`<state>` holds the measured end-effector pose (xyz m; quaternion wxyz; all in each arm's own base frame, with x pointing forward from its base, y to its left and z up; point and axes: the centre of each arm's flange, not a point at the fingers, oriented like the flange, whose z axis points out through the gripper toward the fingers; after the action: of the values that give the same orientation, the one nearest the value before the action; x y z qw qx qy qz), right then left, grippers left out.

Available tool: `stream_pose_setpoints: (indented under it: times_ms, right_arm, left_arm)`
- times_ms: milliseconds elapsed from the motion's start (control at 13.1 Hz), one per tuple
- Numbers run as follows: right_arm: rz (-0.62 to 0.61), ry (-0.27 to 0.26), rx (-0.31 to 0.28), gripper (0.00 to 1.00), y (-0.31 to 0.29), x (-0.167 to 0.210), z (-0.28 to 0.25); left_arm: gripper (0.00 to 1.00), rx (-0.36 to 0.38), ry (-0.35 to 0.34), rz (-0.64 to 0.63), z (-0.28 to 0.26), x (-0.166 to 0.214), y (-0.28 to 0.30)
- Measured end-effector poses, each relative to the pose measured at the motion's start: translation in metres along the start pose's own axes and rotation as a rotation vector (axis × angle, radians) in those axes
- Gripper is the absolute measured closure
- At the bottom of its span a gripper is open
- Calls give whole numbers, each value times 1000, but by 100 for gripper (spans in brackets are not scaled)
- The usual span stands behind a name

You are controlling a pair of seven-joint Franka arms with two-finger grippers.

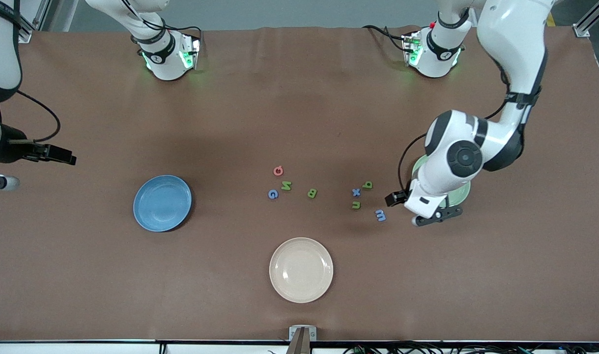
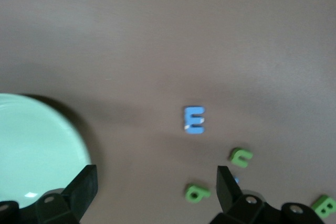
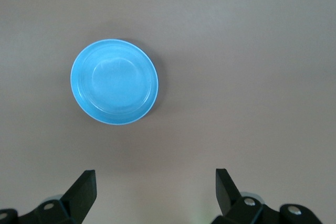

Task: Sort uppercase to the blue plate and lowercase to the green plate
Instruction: 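Reach both grippers toward the scattered foam letters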

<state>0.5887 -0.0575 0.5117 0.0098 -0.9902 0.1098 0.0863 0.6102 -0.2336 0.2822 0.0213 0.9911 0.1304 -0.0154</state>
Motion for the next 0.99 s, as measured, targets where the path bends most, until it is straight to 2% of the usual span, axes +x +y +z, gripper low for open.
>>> stream_pose_setpoints:
  times_ms: [229,534,763,992]
  right_arm:
    - [205,-12,7,0,-42,-7,10]
    - [457,49,15,0,-140,-23,60]
    - [550,71,63,0,-201,-38,83]
    - [564,88,102,0,-272,-52,122]
  left_arm:
    - [0,-23,13,9,41,-1,10]
    - [3,-43,26,16,72,0,17]
    - [6,-51,28,2,86,2,20]
    - [11,-47,19,4,97,-1,27]
